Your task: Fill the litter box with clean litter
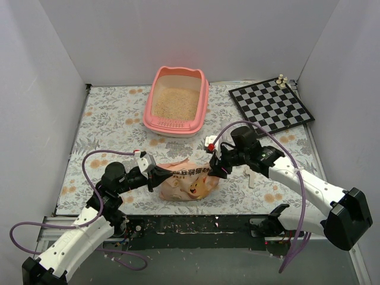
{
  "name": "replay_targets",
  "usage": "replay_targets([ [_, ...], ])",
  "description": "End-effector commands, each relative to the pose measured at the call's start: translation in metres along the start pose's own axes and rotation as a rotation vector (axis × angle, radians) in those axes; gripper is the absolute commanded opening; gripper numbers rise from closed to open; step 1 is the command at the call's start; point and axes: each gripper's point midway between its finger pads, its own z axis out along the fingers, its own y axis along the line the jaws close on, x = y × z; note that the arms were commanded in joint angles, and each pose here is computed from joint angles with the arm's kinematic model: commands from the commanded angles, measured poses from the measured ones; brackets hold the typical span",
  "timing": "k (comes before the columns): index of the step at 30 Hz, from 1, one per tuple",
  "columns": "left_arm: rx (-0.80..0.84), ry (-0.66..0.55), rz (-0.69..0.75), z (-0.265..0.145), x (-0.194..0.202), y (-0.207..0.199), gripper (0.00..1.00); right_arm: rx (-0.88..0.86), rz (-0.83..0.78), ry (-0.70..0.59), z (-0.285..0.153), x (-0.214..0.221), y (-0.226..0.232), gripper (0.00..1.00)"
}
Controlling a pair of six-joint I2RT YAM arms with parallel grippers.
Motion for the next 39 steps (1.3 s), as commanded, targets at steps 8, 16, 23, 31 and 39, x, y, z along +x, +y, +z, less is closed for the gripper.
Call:
replay_targets([
  [8, -0.056, -0.080, 0.034, -0.009, -0.028, 0.004, 0.00, -0.145, 0.024, -0.030, 0.026, 0.017, 0.018, 0.58],
  [16, -0.057, -0.083, 0.032, -0.010, -0.029, 0.003, 0.00, -0.257, 0.049, -0.023, 0.041, 0.026, 0.035, 0.51],
  [23, -0.068, -0.100, 0.043, -0.013, -0.031, 0.003, 0.00, -0.313, 0.080, 0.033, 0.048, 0.037, 0.041, 0.01],
  [31, -0.068, -0.065, 0.035, -0.003, -0.036, 0.011, 0.00, 0.000, -0.034, 0.006, 0.016, -0.009, -0.009, 0.01],
  [39, -0.046, -0.076, 0.204, 0.017, -0.075, 0.028, 0.00, 0.162, -0.143, 0.008, -0.040, -0.048, -0.026, 0.01],
])
